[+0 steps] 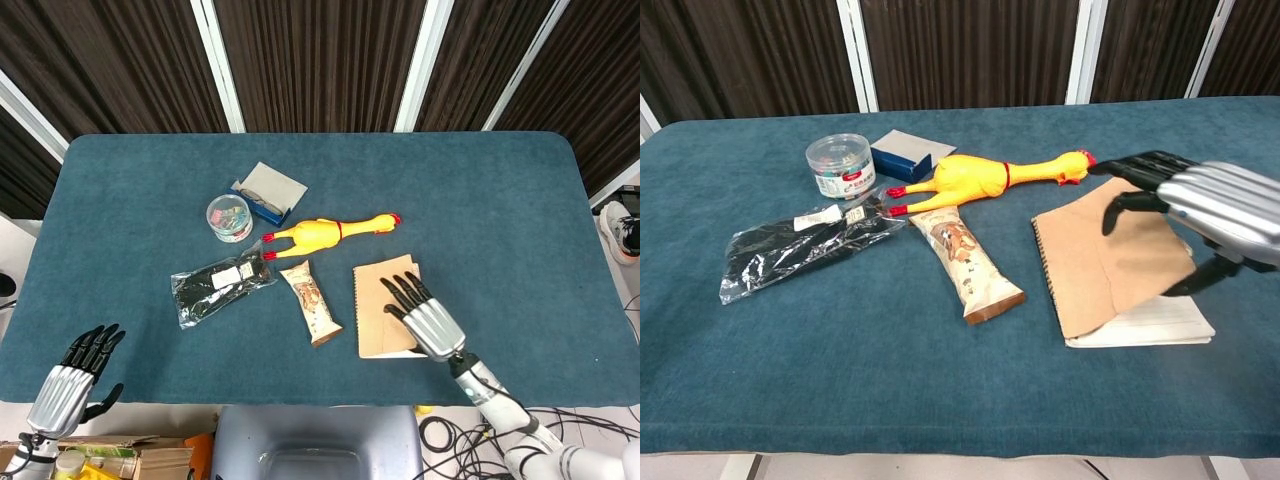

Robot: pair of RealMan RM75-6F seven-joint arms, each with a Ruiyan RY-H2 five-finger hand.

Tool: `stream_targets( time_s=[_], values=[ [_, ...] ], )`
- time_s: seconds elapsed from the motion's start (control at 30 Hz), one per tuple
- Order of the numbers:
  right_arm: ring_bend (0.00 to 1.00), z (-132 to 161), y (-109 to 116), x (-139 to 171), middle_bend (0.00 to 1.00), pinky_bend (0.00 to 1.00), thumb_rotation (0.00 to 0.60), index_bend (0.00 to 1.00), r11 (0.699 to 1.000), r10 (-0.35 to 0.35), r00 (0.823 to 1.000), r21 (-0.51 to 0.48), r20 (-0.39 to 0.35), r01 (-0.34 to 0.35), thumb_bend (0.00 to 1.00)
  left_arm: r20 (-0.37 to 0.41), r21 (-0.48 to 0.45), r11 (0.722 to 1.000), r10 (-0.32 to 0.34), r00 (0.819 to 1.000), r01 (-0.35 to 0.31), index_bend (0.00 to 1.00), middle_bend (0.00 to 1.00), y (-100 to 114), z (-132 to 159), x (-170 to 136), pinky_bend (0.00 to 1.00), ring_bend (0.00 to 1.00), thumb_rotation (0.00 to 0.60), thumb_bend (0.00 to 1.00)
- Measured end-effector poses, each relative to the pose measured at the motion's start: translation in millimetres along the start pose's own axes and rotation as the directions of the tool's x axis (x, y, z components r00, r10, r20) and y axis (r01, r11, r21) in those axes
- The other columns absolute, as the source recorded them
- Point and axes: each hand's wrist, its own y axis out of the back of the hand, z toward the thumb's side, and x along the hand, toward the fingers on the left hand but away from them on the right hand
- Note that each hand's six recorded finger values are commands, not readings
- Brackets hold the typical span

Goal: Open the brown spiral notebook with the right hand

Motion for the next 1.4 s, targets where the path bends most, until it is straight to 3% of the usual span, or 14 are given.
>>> stream_targets(
  time_s=[0.23,0.4,0.7,0.9,1.1,1.4],
  values=[
    [0.00,35,17,-33,0.03,0.00,0.600,0.32,0.997,-0.044,0.996,0.058,-0.081,0.049,0.17,-0.006,-0.010,1.000,0.006,1.000,-0.006,0.00,0.06,2,-3,-1,0.13,0.05,0.600,0.34],
    [0.00,69,23,-60,0.03,0.00,0.600,0.25,0.994,-0.036,0.989,0.097,-0.146,0.050,0.17,-0.016,-0.018,1.000,0.012,1.000,-0.012,0.00,0.07,4,-6,-2,0.13,0.05,0.600,0.34],
    [0.00,109,21,-90,0.03,0.00,0.600,0.21,0.988,-0.010,0.978,0.149,-0.209,0.042,0.17,-0.038,-0.039,0.999,0.021,0.999,-0.023,0.00,0.08,6,-14,-4,0.13,0.05,0.600,0.34],
    [0.00,141,3,-119,0.03,0.00,0.600,0.21,0.985,0.040,0.970,0.175,-0.238,0.002,0.17,-0.049,-0.055,0.998,0.031,0.998,-0.033,0.00,0.08,8,-19,-6,0.13,0.05,0.600,0.35],
    [0.00,150,-5,-128,0.03,0.00,0.600,0.19,0.982,0.054,0.969,0.189,-0.239,-0.008,0.17,-0.051,-0.059,0.997,0.045,0.998,-0.048,0.00,0.08,11,-20,-9,0.13,0.05,0.600,0.35],
    [0.00,129,23,-108,0.02,0.00,0.600,0.12,0.989,-0.025,0.975,0.139,-0.219,0.056,0.17,-0.046,-0.068,0.993,0.089,0.995,-0.092,0.00,0.08,21,-19,-12,0.13,0.05,0.600,0.34]
  ],
)
